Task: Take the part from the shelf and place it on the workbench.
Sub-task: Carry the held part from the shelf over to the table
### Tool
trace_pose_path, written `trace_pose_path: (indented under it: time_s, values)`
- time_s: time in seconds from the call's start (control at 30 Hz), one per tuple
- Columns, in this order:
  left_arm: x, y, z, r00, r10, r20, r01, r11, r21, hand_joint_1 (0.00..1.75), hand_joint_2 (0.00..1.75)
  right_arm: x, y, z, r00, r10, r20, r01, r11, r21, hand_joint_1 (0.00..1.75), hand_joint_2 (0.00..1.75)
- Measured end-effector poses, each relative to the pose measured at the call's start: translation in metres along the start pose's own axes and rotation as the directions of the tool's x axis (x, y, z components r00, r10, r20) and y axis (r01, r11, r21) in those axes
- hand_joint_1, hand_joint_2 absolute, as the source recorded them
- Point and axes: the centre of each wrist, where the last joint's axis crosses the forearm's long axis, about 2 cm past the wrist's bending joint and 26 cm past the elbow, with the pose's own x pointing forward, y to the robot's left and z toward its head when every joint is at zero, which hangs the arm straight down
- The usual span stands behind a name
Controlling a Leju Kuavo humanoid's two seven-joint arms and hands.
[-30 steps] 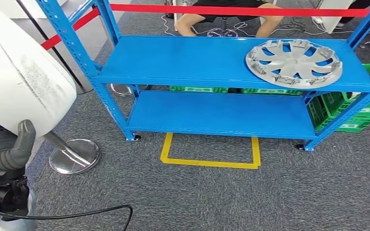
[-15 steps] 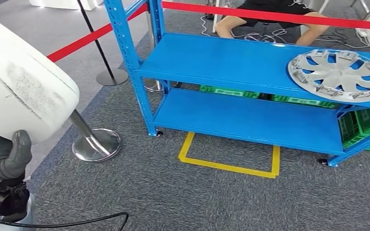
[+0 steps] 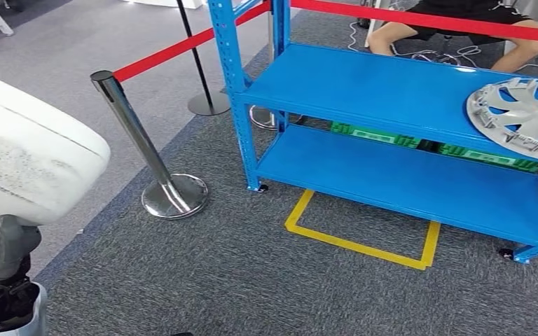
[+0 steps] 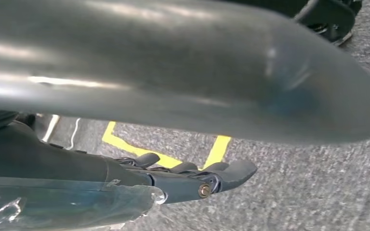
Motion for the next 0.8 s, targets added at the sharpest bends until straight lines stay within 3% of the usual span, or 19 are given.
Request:
trace_pose_path:
  time_s: [0.8]
  values:
    - [-0.0025, -0.0055, 0.0032, 0.997, -0.061, -0.045, 0.061, 0.998, -0.003, 1.75, 1.75, -0.0065, -0.0008, -0.0003, 0.999, 0.046, 0.024, -0.046, 0.999, 0.02, 0.0, 0.0]
